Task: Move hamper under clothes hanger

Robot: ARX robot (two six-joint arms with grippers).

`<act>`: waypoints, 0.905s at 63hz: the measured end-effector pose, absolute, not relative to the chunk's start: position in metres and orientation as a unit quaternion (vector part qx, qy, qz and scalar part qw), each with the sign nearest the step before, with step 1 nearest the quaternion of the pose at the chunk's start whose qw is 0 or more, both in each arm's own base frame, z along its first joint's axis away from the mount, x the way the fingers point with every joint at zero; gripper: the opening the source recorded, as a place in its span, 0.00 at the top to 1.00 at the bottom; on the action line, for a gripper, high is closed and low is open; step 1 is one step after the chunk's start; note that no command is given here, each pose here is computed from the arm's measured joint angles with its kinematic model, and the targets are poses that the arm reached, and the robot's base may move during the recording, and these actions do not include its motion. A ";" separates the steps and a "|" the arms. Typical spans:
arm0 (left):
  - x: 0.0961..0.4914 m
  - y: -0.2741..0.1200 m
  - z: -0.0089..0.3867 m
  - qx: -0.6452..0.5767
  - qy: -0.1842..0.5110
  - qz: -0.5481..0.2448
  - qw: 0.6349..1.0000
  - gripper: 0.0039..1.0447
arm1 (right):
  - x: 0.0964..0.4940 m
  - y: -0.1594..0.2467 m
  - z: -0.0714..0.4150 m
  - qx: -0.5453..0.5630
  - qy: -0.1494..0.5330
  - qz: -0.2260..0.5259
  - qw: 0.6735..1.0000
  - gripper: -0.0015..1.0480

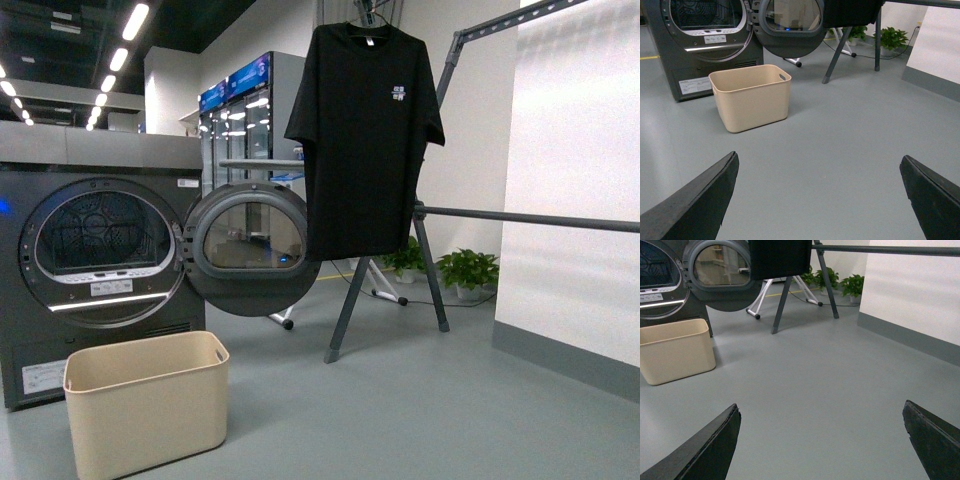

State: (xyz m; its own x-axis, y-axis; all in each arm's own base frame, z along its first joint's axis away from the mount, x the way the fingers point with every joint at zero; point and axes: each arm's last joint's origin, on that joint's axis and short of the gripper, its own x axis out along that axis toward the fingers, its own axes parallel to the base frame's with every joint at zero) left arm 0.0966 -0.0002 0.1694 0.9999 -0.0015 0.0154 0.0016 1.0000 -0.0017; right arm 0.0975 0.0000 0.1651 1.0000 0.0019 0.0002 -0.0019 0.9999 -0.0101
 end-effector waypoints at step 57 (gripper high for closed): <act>0.097 0.000 0.169 -0.001 -0.008 -0.001 1.000 0.06 | 0.098 0.000 0.165 -0.005 0.000 0.001 1.000 0.08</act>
